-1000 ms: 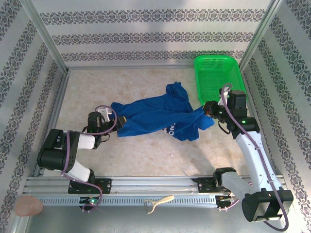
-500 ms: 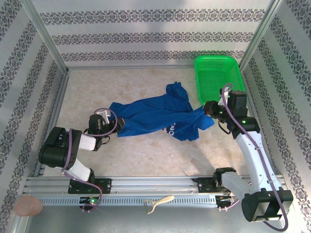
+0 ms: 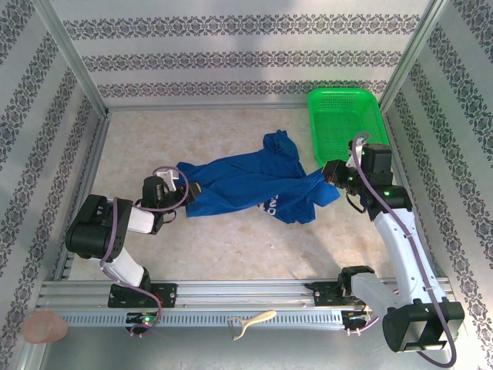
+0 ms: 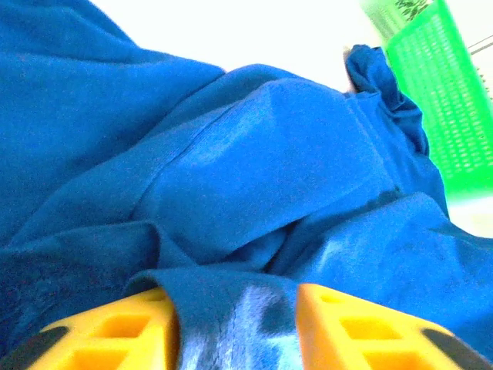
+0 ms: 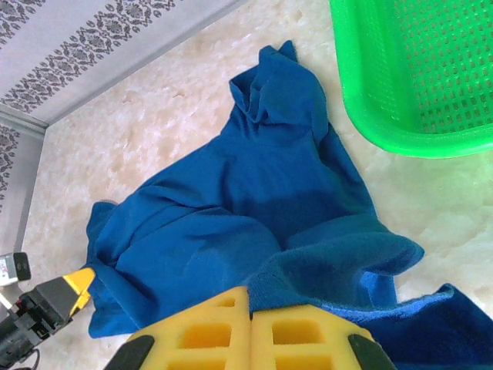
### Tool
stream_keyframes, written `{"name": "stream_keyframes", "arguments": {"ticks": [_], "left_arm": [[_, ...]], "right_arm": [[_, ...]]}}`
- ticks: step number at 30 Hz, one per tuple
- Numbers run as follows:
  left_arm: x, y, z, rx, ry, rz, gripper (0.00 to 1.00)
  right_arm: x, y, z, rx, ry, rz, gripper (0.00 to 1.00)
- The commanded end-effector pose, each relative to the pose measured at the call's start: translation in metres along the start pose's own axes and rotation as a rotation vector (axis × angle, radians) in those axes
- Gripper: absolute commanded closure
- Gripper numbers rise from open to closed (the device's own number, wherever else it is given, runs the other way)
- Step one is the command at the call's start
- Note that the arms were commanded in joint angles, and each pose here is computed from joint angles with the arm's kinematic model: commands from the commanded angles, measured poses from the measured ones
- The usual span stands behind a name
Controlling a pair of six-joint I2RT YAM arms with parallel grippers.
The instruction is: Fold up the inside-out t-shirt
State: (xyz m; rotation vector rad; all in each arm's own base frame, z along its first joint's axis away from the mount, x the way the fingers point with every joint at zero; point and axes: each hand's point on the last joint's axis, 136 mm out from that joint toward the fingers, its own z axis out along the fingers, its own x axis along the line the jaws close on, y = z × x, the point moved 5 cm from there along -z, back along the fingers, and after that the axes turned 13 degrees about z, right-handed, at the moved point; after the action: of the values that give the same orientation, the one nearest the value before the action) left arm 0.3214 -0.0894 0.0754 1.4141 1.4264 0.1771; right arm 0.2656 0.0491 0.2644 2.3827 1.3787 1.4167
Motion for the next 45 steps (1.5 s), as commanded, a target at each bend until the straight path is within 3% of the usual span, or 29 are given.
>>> {"name": "stream_keyframes", "arguments": {"ticks": [1,7,12,14,19,24,28,32,38,41,43,45], "left_arm": [[-0.011,-0.003,-0.004,-0.032,-0.065,0.005,0.66],[-0.010,-0.012,-0.012,-0.035,-0.051,-0.017,0.76],[-0.010,-0.008,-0.013,-0.062,-0.046,-0.038,1.00],[-0.016,0.002,-0.015,-0.093,-0.065,-0.055,1.00],[-0.053,0.065,-0.035,-0.181,-0.112,-0.098,1.00],[-0.119,0.171,-0.091,-0.232,-0.065,0.057,1.00],[-0.166,0.248,-0.134,-0.264,-0.105,0.116,1.00],[-0.202,0.305,-0.176,-0.370,-0.141,0.162,1.00],[-0.263,0.342,-0.249,-0.525,-0.247,0.203,1.00],[-0.280,0.348,-0.278,-0.595,-0.227,0.235,1.00],[-0.274,0.350,-0.278,-0.601,-0.170,0.226,1.00],[-0.250,0.348,-0.249,-0.527,-0.120,0.178,1.00]], "right_arm": [[0.002,0.002,-0.002,-0.009,0.019,0.003,1.00],[0.002,0.003,-0.002,-0.012,0.021,0.003,1.00],[0.003,0.004,-0.003,-0.016,0.024,0.002,1.00],[0.004,0.006,-0.003,-0.020,0.026,0.002,1.00],[0.027,0.037,-0.014,-0.075,0.067,-0.010,1.00],[0.070,0.096,-0.048,-0.194,0.169,-0.019,1.00],[0.116,0.135,-0.092,-0.296,0.284,-0.044,1.00],[0.152,0.158,-0.152,-0.415,0.389,-0.061,1.00],[0.193,0.138,-0.247,-0.586,0.503,-0.151,1.00],[0.211,0.125,-0.287,-0.685,0.569,-0.180,1.00],[0.217,0.125,-0.290,-0.676,0.612,-0.178,1.00],[0.212,0.134,-0.261,-0.590,0.614,-0.147,1.00]]}}
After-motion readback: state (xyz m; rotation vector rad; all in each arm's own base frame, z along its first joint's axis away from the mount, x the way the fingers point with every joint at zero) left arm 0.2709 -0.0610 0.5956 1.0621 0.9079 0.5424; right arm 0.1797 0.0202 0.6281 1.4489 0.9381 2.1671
